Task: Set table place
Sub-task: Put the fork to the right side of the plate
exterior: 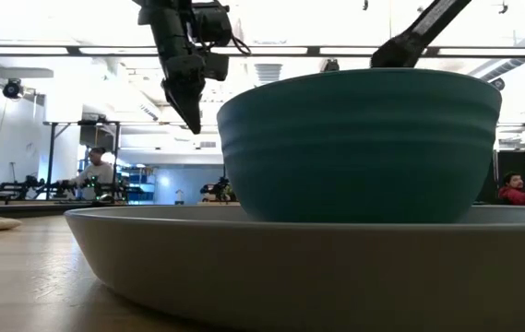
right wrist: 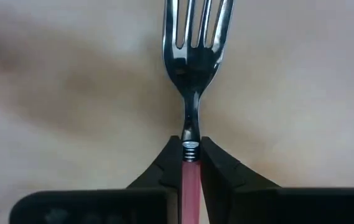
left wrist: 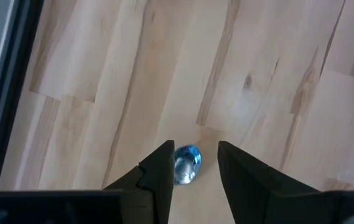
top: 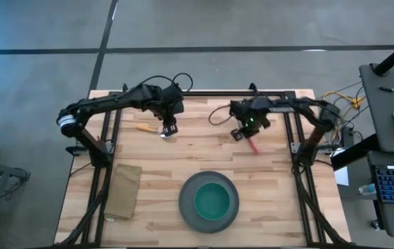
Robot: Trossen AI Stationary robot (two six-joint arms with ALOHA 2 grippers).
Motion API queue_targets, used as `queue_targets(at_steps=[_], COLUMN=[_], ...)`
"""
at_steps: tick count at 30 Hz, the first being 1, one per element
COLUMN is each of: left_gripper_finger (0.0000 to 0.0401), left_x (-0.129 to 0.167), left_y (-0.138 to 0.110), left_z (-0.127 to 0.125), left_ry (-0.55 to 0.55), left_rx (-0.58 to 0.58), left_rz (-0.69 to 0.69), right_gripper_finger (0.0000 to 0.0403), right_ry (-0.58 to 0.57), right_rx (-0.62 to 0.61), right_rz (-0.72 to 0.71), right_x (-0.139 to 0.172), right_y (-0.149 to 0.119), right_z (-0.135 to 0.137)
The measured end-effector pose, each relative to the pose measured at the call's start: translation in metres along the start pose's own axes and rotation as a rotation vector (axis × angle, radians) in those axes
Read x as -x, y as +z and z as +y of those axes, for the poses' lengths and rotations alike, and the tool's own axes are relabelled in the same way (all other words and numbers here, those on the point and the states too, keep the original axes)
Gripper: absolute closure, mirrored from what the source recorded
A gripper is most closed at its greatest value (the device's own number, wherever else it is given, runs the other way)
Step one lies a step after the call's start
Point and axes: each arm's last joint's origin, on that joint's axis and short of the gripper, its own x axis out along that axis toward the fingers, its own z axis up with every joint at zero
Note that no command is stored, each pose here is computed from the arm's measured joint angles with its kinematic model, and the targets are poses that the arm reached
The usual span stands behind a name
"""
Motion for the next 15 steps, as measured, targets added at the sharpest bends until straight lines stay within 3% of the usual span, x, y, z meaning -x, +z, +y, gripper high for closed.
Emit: queue_targets(at_steps=[9, 15], left_gripper_finger=[0.0292, 0.0292], left_x=[0.0, 0.0], left_y=[0.004, 0.004], left_z=[0.012, 0.017], left_ry=[0.021, 0.031], left_rx=[0.031, 0.011], left_rz=[-0.051, -0.067], right_gripper_finger=[0.0379, 0.0379], right_ry=[0.101, 0.162], right_rx=[-0.308, -0.508], right_rz=[0.056, 0.042], right_x=[-0.017, -0.025], right_y=[-0.122, -0.179], right_z=[0.038, 0.061])
